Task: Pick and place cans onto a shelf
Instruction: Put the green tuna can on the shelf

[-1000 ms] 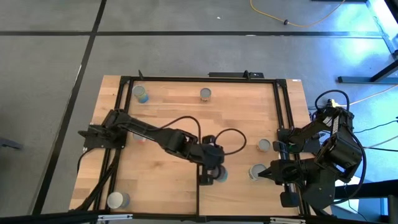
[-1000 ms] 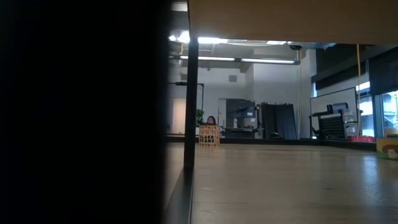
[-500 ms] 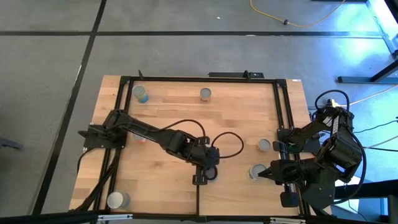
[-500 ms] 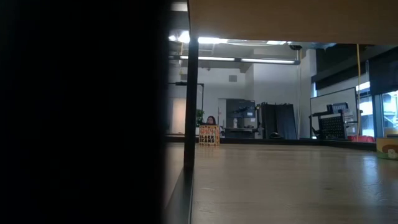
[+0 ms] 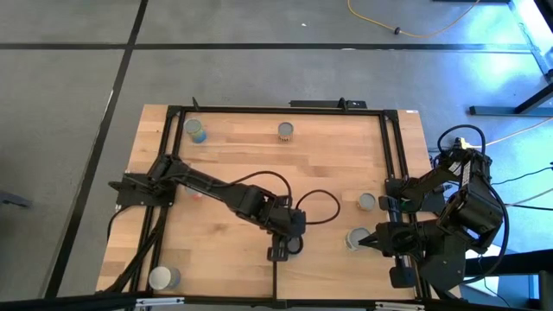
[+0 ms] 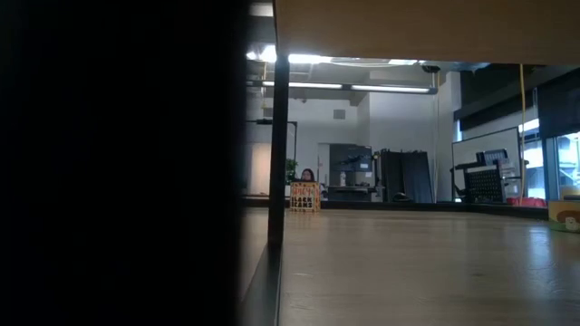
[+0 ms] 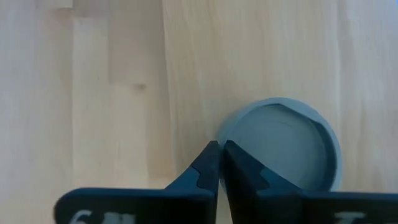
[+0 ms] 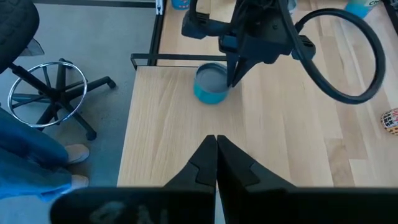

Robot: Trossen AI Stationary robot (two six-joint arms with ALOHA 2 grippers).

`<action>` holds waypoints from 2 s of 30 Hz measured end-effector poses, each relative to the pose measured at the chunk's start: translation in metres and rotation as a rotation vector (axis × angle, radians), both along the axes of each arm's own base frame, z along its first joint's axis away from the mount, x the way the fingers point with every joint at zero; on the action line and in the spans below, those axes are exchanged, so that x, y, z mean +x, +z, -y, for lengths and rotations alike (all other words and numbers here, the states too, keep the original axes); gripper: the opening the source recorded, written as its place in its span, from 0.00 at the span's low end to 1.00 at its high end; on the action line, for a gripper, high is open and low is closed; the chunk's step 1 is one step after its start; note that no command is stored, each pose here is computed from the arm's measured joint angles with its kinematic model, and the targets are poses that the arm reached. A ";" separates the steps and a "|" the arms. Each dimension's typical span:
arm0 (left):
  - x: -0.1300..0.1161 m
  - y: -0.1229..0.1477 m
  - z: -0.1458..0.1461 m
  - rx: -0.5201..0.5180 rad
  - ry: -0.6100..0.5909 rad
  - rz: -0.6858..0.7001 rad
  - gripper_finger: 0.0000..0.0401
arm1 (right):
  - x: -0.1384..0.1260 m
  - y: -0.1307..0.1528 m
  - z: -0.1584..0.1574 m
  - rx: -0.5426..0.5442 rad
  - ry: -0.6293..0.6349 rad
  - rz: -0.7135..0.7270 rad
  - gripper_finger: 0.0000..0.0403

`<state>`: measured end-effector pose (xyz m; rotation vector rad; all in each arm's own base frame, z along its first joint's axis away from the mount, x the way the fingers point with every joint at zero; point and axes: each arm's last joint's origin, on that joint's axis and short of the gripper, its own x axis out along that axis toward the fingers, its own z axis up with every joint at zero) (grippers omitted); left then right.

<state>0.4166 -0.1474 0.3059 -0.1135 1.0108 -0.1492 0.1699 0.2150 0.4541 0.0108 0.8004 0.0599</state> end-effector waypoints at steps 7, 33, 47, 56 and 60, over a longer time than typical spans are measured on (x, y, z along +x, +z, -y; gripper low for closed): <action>0.003 0.002 0.001 -0.022 0.025 0.034 0.11 | 0.000 0.000 0.000 -0.001 0.001 0.000 0.01; -0.026 0.049 0.025 0.001 -0.090 0.021 0.00 | 0.000 0.000 0.000 0.004 0.015 -0.011 0.01; -0.025 0.031 0.044 -0.081 -0.160 0.013 0.00 | 0.000 0.000 0.000 -0.012 0.034 -0.011 0.01; -0.015 0.029 0.027 -0.027 -0.079 0.035 0.00 | 0.000 0.000 0.000 -0.011 0.033 -0.010 0.01; -0.003 0.014 0.019 -0.017 -0.054 -0.003 0.00 | 0.000 0.000 -0.001 -0.010 0.034 -0.011 0.01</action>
